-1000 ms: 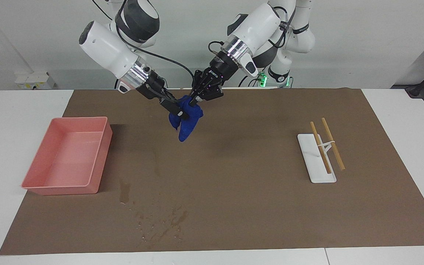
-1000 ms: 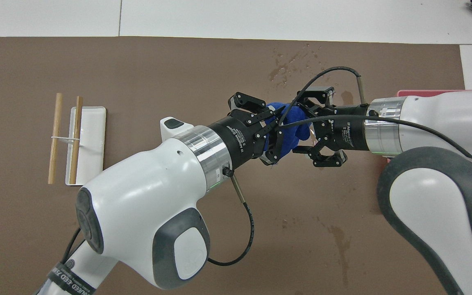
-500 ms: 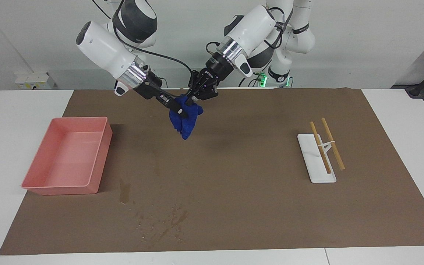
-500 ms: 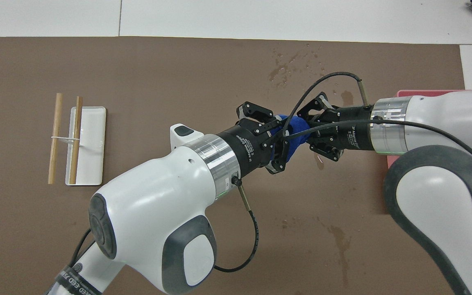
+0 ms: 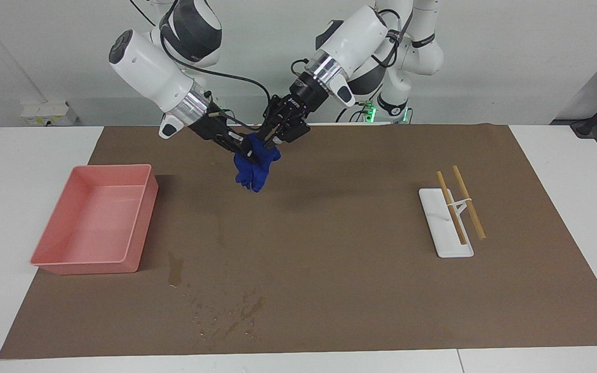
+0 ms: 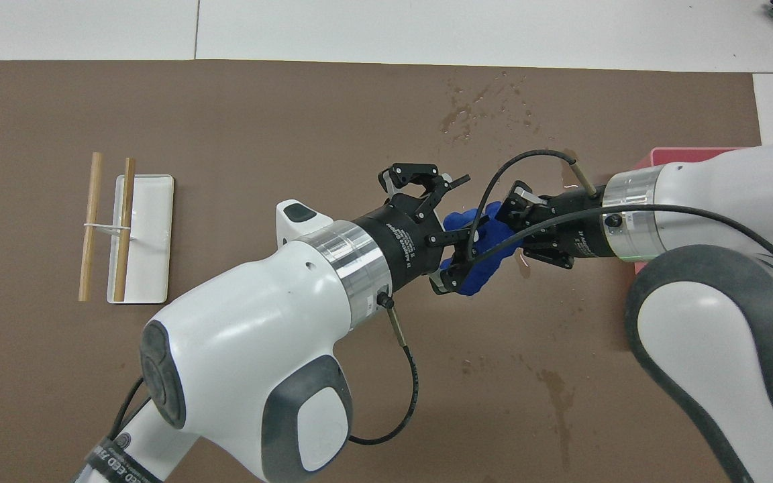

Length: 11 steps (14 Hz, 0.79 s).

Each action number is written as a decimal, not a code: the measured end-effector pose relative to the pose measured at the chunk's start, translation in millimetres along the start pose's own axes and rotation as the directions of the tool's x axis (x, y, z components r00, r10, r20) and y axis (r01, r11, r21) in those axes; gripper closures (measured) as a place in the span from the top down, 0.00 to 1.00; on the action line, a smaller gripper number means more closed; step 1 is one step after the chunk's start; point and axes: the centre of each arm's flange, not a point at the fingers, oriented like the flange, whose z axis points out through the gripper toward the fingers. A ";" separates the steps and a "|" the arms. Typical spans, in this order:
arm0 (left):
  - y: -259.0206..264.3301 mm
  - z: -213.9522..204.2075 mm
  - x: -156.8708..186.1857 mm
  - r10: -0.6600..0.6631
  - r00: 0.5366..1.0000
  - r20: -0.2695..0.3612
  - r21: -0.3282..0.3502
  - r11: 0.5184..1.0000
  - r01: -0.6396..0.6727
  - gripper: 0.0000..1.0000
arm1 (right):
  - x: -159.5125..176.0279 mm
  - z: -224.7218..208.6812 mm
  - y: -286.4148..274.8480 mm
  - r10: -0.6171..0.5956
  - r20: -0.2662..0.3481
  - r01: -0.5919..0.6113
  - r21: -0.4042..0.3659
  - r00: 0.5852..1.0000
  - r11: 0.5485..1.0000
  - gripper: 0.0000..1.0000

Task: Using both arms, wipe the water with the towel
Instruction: 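Lower the towel onto the water with the right gripper while the left gripper withdraws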

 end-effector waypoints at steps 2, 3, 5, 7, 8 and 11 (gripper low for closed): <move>8.5 -3.3 1.4 0.102 0.995 -0.023 -0.022 0.995 -0.102 0.79 | 5.8 -3.4 12.8 -0.158 0.002 0.157 -0.083 0.987 0.984 0.12; 20.3 -7.0 6.4 0.154 0.987 -0.037 -0.039 0.987 -0.155 0.90 | 9.7 -5.7 20.3 -0.237 0.009 0.237 -0.128 0.971 0.963 0.12; 57.0 -18.5 27.2 0.271 0.959 -0.084 -0.060 0.959 -0.277 1.00 | 18.2 -10.2 34.8 -0.409 0.032 0.405 -0.236 0.912 0.883 0.12; 95.6 -32.6 55.2 0.370 0.918 -0.142 -0.040 0.925 -0.379 1.00 | 25.2 -10.1 47.5 -0.561 0.084 0.553 -0.339 0.824 0.761 0.12; 112.2 -40.1 67.9 0.416 0.894 -0.166 -0.023 0.905 -0.425 1.00 | 29.6 -7.7 55.4 -0.610 0.113 0.603 -0.371 0.784 0.706 0.12; 150.4 -62.6 100.1 0.602 0.768 -0.219 0.078 0.796 -0.601 1.00 | 55.3 14.9 94.0 -0.651 0.138 0.644 -0.398 0.746 0.653 0.12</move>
